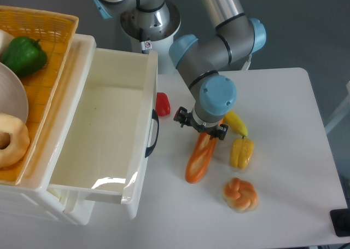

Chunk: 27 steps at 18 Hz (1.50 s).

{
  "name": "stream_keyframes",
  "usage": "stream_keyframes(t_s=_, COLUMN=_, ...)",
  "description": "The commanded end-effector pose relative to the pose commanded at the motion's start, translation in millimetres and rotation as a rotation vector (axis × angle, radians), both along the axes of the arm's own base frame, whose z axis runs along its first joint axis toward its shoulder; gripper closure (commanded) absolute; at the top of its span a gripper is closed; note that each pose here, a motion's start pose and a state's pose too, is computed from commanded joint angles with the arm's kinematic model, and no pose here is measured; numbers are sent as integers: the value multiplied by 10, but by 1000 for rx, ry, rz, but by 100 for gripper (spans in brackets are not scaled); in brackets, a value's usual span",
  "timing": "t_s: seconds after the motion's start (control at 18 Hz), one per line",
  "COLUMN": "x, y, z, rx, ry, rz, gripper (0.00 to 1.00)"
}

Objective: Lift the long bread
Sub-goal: 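Position the gripper fingers around the baguette's end and close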

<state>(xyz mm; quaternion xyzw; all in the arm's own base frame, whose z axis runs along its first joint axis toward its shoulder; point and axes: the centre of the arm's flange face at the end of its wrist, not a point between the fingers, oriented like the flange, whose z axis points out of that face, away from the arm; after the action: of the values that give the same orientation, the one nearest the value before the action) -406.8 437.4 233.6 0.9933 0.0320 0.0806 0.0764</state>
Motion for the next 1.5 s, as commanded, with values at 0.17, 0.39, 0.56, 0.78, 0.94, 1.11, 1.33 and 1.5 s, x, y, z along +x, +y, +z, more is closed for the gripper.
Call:
stream_keyframes(t_s=0.17, x=-90, y=-23, z=-91, rx=-8, ry=19, rz=-29, gripper=0)
stream_keyframes(t_s=0.39, x=-161, y=-88, z=-126, rx=-13, ry=13, rz=-69, gripper=0)
stream_keyframes(t_s=0.56, x=-186, y=-104, z=-171, rx=-20, ry=15, rz=-75, gripper=0)
stream_keyframes(t_s=0.78, x=-198, y=-118, z=-230, rx=-14, ry=22, rz=-78, gripper=0)
stream_keyframes(t_s=0.94, x=-189, y=-166, z=-299, rx=-11, ry=29, rz=-72, gripper=0)
stream_keyframes(t_s=1.11, x=-187, y=-169, z=-320, rx=-8, ry=36, rz=-72, gripper=0)
stream_keyframes(t_s=1.33, x=-167, y=-182, z=-352, rx=-10, ry=33, rz=-72, gripper=0)
stream_keyframes(t_s=1.5, x=-155, y=-190, z=-374, rx=-8, ry=36, rz=-72, gripper=0)
